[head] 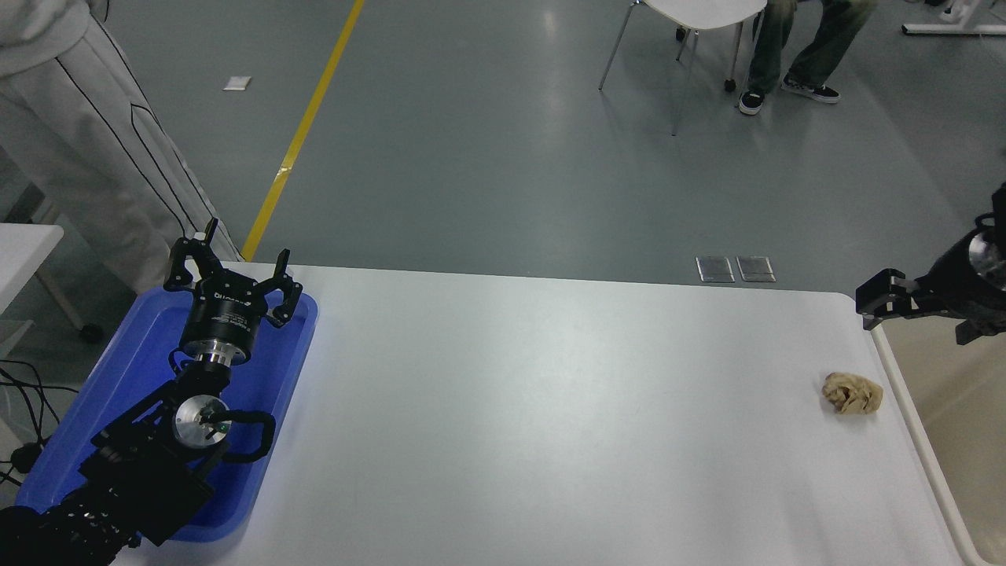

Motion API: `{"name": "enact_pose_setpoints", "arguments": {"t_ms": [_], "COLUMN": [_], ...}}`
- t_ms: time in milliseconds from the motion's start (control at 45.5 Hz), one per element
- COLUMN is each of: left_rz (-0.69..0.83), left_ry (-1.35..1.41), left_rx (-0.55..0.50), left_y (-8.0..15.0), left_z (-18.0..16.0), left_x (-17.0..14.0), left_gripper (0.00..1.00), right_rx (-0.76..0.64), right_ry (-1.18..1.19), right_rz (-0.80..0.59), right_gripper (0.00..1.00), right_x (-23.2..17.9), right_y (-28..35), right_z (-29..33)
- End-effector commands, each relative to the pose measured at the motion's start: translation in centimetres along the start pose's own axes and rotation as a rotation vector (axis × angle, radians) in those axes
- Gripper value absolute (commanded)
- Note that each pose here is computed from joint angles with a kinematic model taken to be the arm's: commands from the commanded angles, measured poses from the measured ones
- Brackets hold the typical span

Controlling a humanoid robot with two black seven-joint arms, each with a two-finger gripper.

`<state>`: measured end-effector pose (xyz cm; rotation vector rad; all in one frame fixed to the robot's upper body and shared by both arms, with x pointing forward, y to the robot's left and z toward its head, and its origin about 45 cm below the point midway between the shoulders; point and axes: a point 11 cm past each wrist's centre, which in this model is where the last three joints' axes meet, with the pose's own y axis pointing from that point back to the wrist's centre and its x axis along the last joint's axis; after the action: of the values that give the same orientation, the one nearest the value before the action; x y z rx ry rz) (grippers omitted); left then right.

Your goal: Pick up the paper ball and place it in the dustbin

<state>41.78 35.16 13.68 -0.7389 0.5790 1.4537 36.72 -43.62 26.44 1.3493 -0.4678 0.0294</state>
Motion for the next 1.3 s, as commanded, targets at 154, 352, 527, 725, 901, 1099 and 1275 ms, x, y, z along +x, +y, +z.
{"name": "enact_pose_setpoints", "arguments": {"t_ms": [154, 352, 527, 725, 901, 1099, 1275], "left_rz": [0.0, 0.0, 0.0, 0.0, 0.0, 0.0, 0.0], "left_ry": [0.0, 0.0, 0.0, 0.0, 0.0, 0.0, 0.0], "left_rx": [0.0, 0.0, 0.0, 0.0, 0.0, 0.0, 0.0], "left_y": [0.0, 0.0, 0.0, 0.0, 0.0, 0.0, 0.0], "left_z": [0.0, 0.0, 0.0, 0.0, 0.0, 0.0, 0.0], "left_x": [0.0, 0.0, 0.0, 0.0, 0.0, 0.0, 0.0], "left_gripper": [1.0, 1.0, 1.0, 1.0, 1.0, 1.0, 1.0], "right_rx": [-0.022, 0.001, -0.023, -0.059, -0.063, -0.066, -0.054], "right_ry": [-0.093, -0.164, -0.179, -0.19, -0.175, -0.196, -0.216], "right_rz": [0.095, 0.118, 0.158, 0.193, 0.236, 0.281, 0.303], "right_gripper": [1.0, 1.0, 1.0, 1.0, 1.0, 1.0, 1.0], "right_x": [-1.0, -1.2, -1.2, -2.3, -3.4, -4.4, -5.3], "right_y": [-6.9, -9.2, -11.4, -13.5, -15.4, -16.9, -17.7], "right_z": [1.8, 2.0, 2.1, 3.0, 1.9, 1.3, 0.7]}}
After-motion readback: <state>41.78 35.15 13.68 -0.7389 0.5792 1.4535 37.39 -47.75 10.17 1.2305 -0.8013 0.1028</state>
